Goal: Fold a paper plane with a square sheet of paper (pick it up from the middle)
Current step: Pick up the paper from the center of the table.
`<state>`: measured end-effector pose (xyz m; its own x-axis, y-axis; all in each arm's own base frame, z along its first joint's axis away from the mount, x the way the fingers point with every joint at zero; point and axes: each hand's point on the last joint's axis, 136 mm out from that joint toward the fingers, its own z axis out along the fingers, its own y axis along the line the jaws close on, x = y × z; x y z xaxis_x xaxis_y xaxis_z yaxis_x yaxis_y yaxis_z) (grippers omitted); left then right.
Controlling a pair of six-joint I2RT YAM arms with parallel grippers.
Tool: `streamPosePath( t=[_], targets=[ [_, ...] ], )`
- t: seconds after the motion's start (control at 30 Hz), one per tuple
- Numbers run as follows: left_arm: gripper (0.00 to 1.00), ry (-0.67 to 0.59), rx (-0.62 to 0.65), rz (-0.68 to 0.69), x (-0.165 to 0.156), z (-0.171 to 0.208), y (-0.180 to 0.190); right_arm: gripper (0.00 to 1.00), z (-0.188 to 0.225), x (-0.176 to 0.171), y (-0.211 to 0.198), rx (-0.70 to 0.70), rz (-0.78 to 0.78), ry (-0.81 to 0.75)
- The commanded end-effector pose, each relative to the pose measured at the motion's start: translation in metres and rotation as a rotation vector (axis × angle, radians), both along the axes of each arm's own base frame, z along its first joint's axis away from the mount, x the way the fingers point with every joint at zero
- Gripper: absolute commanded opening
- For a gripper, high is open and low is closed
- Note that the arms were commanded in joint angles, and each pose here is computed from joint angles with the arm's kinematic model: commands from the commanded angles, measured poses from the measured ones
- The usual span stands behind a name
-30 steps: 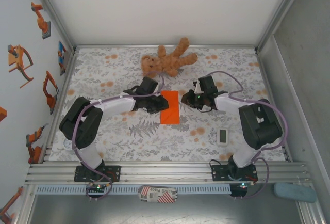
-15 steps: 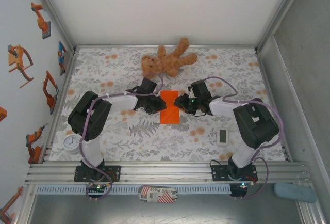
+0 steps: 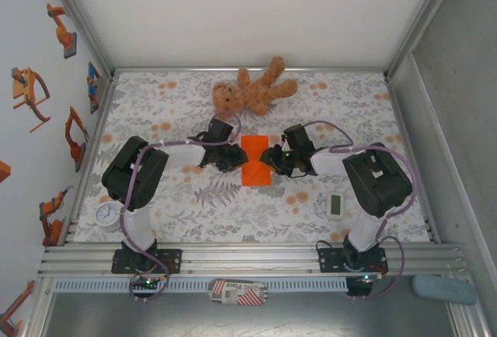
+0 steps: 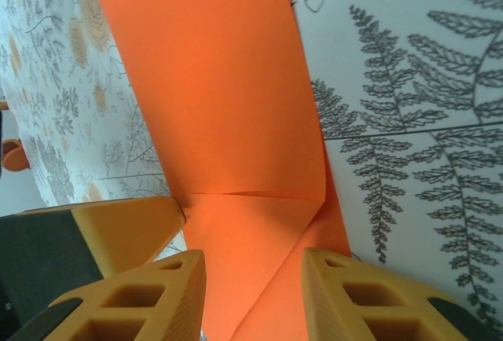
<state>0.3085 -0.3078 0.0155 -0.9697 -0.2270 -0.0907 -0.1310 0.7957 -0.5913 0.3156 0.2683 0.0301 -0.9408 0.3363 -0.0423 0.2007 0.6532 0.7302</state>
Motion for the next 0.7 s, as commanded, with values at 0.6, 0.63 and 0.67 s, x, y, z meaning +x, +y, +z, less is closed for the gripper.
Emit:
streamPosePath(
  t=[0.6, 0.63, 0.67],
  targets=[
    [0.22, 0.104, 0.089, 0.033, -0.021, -0.033, 0.021, 0.28, 0.005, 0.008, 0.015, 0.084, -0.027, -0.03],
    [0.22, 0.104, 0.089, 0.032, -0.021, -0.033, 0.021, 0.27, 0.004, 0.008, 0.015, 0.09, -0.029, -0.032],
    [0.22, 0.105, 0.09, 0.032, -0.022, -0.033, 0.021, 0.26, 0.004, 0.009, 0.016, 0.097, -0.032, -0.032]
  ],
)
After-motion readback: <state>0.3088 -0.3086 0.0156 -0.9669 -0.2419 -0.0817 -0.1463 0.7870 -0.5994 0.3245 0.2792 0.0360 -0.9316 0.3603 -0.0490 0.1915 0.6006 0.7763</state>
